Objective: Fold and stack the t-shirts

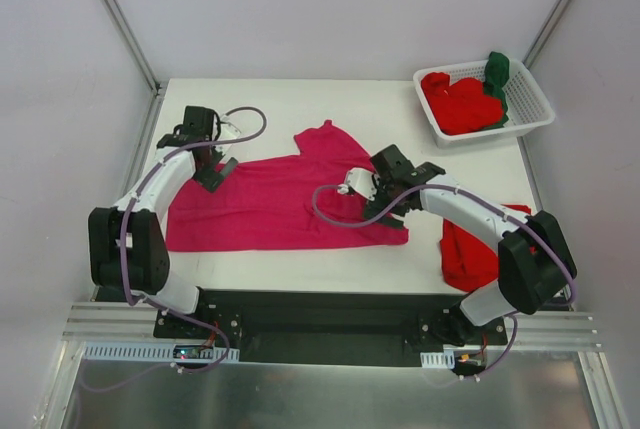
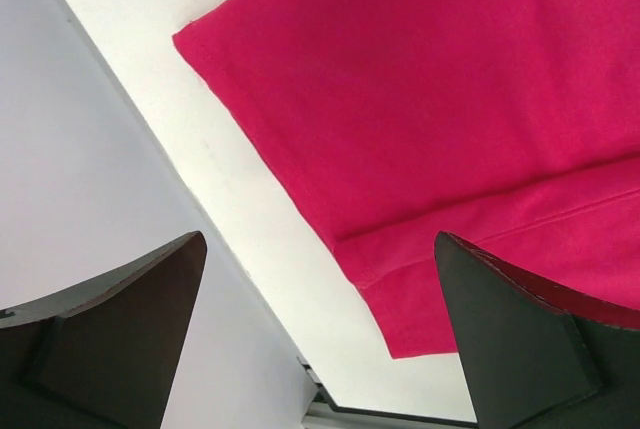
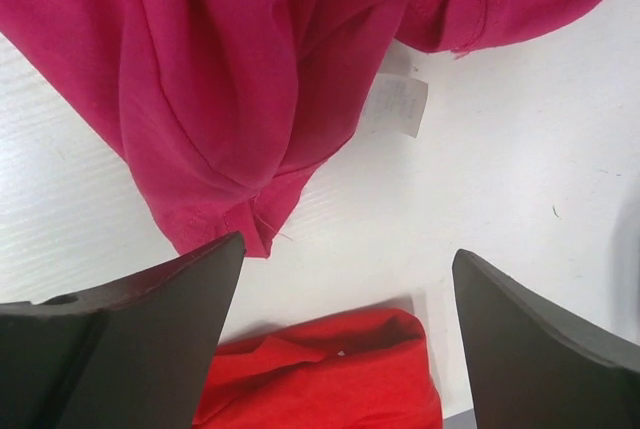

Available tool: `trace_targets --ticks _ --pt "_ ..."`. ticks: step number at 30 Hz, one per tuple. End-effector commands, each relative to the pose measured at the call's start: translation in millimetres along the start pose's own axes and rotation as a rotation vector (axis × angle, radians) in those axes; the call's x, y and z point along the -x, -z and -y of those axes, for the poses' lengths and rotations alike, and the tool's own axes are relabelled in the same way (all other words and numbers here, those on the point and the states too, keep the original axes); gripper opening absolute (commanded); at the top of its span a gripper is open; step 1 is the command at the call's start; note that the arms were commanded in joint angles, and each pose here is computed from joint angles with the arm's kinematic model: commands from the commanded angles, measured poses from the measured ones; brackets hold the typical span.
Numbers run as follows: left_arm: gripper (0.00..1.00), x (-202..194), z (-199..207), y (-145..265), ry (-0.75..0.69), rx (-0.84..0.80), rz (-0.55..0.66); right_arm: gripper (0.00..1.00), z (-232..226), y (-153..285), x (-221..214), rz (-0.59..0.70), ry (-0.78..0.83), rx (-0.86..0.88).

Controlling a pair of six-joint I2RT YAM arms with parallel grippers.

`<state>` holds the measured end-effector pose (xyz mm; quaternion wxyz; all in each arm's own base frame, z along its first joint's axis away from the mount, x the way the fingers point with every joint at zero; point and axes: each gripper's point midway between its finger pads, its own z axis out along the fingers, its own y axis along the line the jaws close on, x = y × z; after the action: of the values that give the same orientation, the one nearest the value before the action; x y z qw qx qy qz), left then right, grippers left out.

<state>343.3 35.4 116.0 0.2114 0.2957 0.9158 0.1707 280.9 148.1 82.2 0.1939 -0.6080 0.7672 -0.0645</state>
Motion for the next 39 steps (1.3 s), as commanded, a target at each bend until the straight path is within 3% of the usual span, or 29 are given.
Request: trace_targets --ticks 1,9,14,20,29,39 --pt "0.99 3.9 16.0 -8.6 0.025 -0.074 -0.018 0.89 3.5 9.5 18.3 0.080 -0.059 0.016" --pt "0.99 35.3 13.5 -34.6 -0.013 -0.064 -0.003 0.89 25.2 -13.5 64.1 0.262 -0.106 -0.034" --pt "0.99 79.4 9.1 -29.6 -0.071 -0.037 0.063 0.88 33.6 -35.0 82.0 0.289 -0.080 -0.031" --pt "0.99 104.0 26.9 -23.1 -0.158 -0.031 0.094 0.88 30.9 -60.3 93.2 0.292 -0.055 -0.009" --pt "0.99 95.2 77.0 -15.3 -0.234 -0.089 0.088 0.89 76.2 -78.6 79.8 0.153 0.019 -0.193" --pt "0.99 90.5 80.5 -15.4 -0.251 -0.086 0.077 0.90 104.5 -77.3 43.7 0.019 0.036 -0.250"
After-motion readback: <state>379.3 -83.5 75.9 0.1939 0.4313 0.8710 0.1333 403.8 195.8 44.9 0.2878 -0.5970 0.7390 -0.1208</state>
